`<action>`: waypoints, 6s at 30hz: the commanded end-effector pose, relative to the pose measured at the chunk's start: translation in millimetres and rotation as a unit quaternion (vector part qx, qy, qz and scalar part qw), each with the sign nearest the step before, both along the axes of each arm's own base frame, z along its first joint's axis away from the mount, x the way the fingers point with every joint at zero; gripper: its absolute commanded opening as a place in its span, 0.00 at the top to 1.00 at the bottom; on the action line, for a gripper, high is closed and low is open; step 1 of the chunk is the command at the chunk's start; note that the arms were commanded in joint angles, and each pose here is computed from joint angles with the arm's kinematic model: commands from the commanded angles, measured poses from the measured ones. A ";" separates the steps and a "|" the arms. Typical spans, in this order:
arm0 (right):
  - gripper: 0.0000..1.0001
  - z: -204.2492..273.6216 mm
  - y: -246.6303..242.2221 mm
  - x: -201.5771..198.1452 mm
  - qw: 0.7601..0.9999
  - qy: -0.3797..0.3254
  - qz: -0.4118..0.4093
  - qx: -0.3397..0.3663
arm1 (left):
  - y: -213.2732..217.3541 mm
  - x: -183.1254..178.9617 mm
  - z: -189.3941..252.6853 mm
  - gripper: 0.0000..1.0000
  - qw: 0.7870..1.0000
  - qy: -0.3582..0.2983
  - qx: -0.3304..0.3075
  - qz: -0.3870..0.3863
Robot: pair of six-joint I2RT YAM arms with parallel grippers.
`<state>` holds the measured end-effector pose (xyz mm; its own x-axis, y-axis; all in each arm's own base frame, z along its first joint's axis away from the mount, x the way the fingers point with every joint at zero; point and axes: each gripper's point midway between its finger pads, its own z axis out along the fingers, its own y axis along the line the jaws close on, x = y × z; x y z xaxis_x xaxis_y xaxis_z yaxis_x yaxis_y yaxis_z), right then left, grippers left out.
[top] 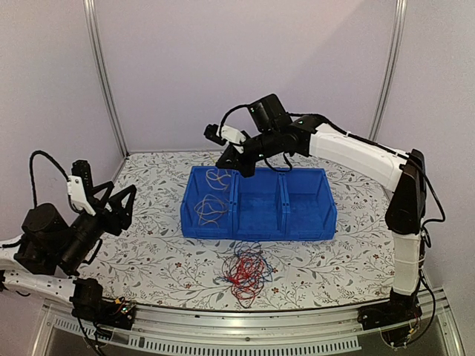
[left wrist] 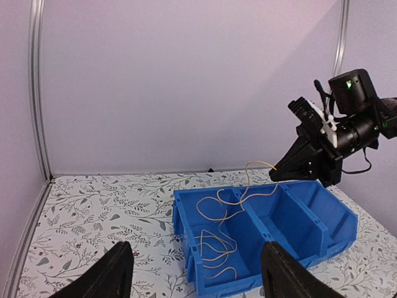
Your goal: Untangle the cables
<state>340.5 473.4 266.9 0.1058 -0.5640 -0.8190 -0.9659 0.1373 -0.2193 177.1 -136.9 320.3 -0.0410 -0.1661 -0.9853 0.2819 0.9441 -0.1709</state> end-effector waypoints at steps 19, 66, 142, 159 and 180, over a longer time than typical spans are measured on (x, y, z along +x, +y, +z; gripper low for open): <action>0.55 -59.3 -7.4 -34.1 0.997 0.055 -0.013 -0.061 | -20.3 6.9 -35.5 0.26 0.999 0.025 0.020 -0.009; 0.59 -111.2 -118.5 -134.8 0.991 0.107 0.080 -0.024 | -196.5 -33.1 -266.2 0.89 0.823 0.289 0.340 -0.351; 0.69 -218.3 -51.4 -148.2 0.928 0.350 0.104 -0.073 | -54.1 4.5 394.0 1.00 0.943 -0.324 0.064 0.035; 0.47 -69.2 -128.3 -60.8 0.975 0.211 0.052 0.050 | -119.7 45.2 326.7 1.00 0.956 -0.264 0.130 -0.001; 0.44 -2.3 -269.9 12.2 0.969 0.153 -0.093 0.171 | -217.1 135.3 249.4 1.00 0.963 -0.159 0.196 -0.092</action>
<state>358.1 202.7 250.9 -0.2943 -0.2537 -0.9214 -0.9187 0.3407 0.1997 317.1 -363.7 540.3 0.2553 0.2939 -0.9211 0.4067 0.8316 0.3781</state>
